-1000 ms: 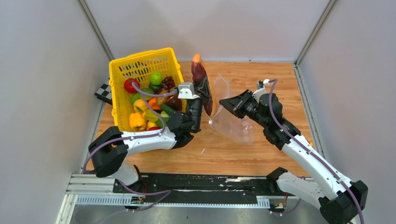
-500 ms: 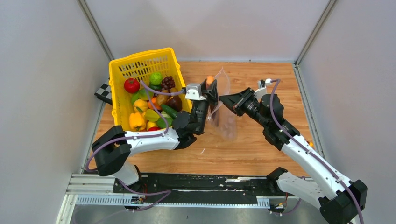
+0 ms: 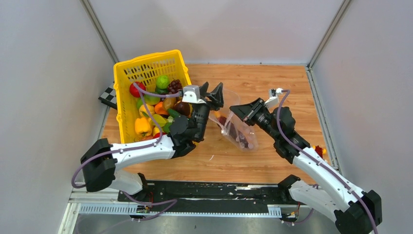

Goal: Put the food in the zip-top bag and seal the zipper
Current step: Place the fake food in the zipper food storage bag, then pick up the fake vegetable from the bin.

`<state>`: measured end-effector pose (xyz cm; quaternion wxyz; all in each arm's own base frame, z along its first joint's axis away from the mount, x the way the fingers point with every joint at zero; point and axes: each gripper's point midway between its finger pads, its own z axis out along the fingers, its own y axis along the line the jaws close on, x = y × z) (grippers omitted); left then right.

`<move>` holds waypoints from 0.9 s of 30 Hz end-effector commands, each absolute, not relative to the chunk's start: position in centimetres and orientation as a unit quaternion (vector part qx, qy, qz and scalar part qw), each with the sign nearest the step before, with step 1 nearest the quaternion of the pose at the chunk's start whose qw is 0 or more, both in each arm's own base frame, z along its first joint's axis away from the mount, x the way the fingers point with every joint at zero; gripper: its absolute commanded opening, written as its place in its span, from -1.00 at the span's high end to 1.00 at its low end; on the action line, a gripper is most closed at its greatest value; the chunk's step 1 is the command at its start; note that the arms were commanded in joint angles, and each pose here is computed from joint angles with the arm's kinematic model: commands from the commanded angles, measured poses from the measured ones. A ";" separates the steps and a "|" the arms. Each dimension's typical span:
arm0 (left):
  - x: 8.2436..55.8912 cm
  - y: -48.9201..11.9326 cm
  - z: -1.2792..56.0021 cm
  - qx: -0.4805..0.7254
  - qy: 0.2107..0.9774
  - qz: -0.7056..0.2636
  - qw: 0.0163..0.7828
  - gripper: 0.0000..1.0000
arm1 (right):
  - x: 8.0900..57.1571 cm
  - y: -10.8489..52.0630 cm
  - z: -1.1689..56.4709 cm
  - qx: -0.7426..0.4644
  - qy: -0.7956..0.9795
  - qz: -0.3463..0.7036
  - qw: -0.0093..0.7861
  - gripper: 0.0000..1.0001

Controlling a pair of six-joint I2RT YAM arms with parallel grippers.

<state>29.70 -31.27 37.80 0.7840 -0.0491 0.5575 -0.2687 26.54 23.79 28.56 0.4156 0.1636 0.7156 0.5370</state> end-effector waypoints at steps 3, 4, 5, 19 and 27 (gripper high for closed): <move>28.3 -27.8 40.7 -0.053 0.553 -0.255 0.792 -0.34 | 26.3 21.8 33.0 0.077 0.681 0.494 0.535 1.00; 28.2 -27.4 40.9 -0.049 0.555 -0.251 0.792 -0.37 | 26.2 21.6 33.1 0.073 0.683 0.486 0.541 1.00; 28.3 -27.1 41.0 -0.048 0.559 -0.245 0.791 -0.39 | 26.2 21.4 32.8 0.072 0.688 0.479 0.541 1.00; 30.0 -18.7 37.2 -0.024 0.679 -0.182 0.711 -1.00 | 26.3 19.5 29.9 0.004 0.775 0.345 0.530 1.00; 29.5 -14.3 31.3 0.019 0.781 -0.111 0.614 -1.00 | 26.2 19.9 29.4 -0.010 0.784 0.343 0.518 1.00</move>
